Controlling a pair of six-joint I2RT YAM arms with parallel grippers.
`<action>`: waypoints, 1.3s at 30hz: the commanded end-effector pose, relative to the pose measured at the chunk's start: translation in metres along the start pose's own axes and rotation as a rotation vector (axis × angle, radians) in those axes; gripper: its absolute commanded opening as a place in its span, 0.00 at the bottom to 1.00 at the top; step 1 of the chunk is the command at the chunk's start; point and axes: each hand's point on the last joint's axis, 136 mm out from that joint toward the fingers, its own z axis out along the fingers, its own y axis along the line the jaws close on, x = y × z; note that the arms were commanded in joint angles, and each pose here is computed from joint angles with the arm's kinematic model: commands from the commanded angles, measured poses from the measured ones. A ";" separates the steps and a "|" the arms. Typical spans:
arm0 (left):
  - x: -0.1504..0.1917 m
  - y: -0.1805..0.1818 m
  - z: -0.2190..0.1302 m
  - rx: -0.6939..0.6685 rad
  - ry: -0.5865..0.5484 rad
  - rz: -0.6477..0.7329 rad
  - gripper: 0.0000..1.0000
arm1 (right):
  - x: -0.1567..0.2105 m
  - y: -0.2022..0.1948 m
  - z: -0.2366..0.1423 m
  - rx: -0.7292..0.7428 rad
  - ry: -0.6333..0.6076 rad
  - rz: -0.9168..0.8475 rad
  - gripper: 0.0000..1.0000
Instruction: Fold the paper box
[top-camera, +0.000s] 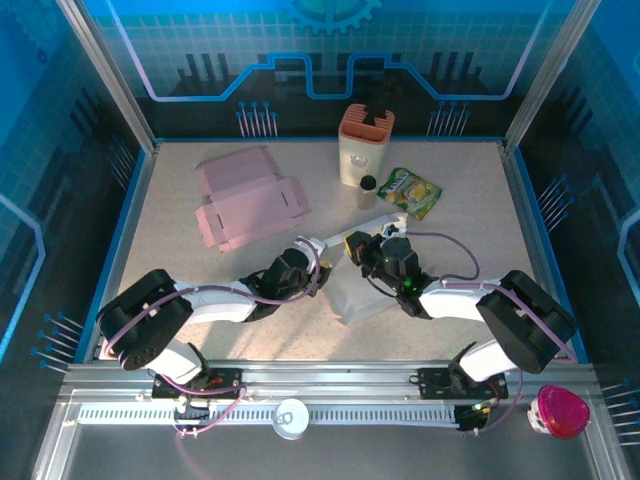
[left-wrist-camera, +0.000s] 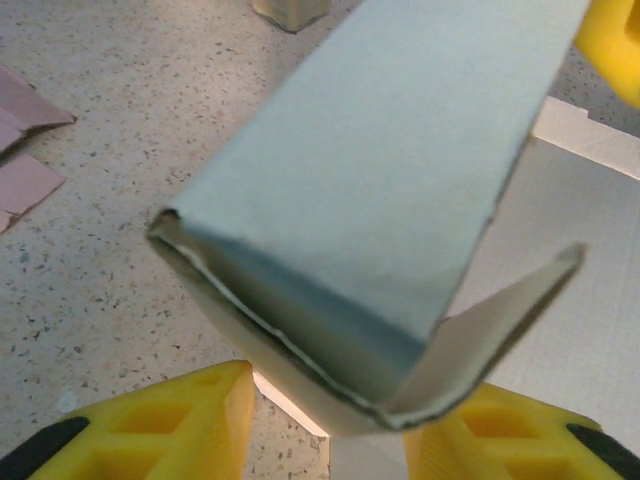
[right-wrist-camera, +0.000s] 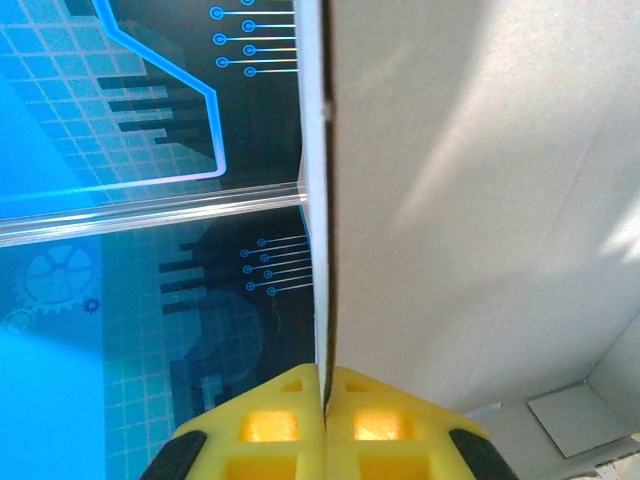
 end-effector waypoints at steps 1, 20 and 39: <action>-0.030 -0.001 0.002 -0.013 -0.101 -0.020 0.39 | 0.012 -0.026 -0.001 0.080 0.037 0.002 0.00; -0.043 -0.001 0.018 -0.065 -0.153 -0.073 0.32 | 0.012 -0.041 0.003 0.051 0.003 0.045 0.00; -0.046 0.002 0.030 -0.146 -0.182 -0.136 0.13 | 0.017 -0.051 0.009 0.035 -0.001 0.074 0.00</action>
